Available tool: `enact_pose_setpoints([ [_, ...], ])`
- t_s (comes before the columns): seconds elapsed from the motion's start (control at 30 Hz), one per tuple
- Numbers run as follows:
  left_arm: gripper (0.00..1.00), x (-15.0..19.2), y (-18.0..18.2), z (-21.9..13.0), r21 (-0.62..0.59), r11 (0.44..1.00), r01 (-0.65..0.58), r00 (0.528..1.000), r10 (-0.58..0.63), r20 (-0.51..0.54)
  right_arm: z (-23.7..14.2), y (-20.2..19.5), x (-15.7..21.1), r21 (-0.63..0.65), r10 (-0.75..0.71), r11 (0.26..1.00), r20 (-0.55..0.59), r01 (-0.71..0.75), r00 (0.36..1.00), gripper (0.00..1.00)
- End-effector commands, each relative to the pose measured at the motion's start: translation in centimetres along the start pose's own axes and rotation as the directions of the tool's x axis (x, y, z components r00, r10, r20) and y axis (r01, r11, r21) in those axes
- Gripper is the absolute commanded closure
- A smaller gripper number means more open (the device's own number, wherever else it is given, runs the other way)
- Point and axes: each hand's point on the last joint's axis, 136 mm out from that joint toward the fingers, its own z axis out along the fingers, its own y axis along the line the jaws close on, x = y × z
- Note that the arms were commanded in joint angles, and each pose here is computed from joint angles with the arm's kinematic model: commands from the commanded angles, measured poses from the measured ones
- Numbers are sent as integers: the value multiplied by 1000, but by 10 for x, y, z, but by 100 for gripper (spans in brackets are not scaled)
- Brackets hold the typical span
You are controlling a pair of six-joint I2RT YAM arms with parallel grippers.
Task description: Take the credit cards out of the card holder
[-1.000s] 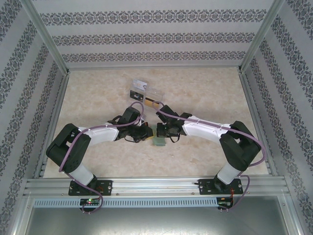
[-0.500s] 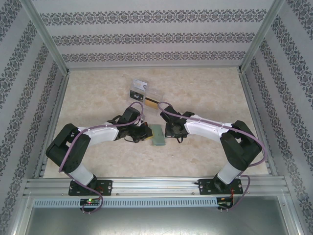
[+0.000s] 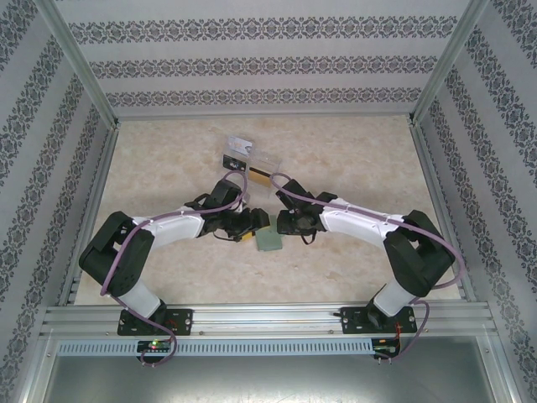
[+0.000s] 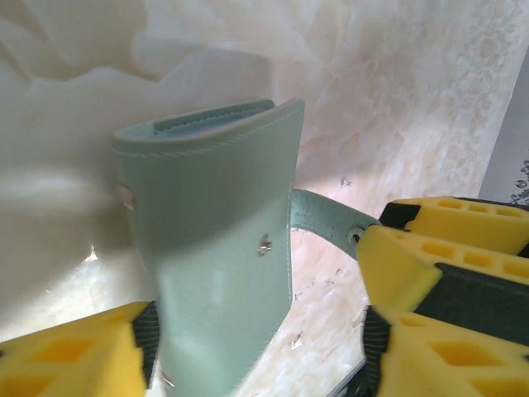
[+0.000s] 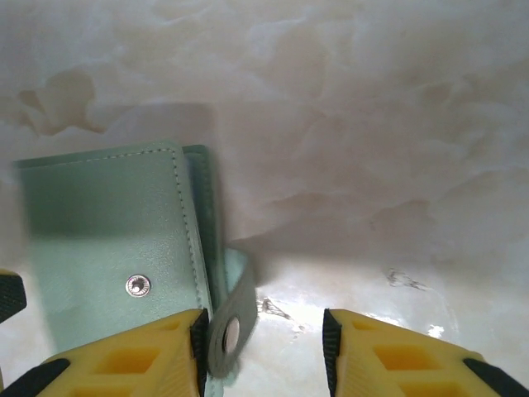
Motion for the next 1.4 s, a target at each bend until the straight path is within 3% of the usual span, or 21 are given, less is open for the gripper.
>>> enact_pose_setpoints([
  [0.0,23,-11,8,-10,-61,998,-3,999,5,44,5,7,-6,-23,-23,999,-18,22,1000,59],
  [0.17,4,-24,14,-29,-91,996,-26,994,35,107,4,-3,-11,39,-29,999,-1,29,1000,73],
  [0.47,1,-47,30,-65,-120,993,-7,981,30,193,-12,1,-11,17,-28,999,30,27,999,92],
  [0.73,1,-60,44,-98,-93,995,28,964,-3,266,-55,54,-32,-172,-72,980,145,97,987,95],
  [1.03,1,-65,47,-115,-107,994,30,953,4,303,-63,105,-42,-361,-78,922,174,138,982,95],
  [1.27,1,-79,40,-114,-84,993,89,944,-57,326,-51,98,-40,-407,-50,908,130,99,990,96],
  [1.37,1,-81,34,-109,-47,995,88,948,-70,309,-52,90,-41,-416,-36,904,163,101,986,96],
])
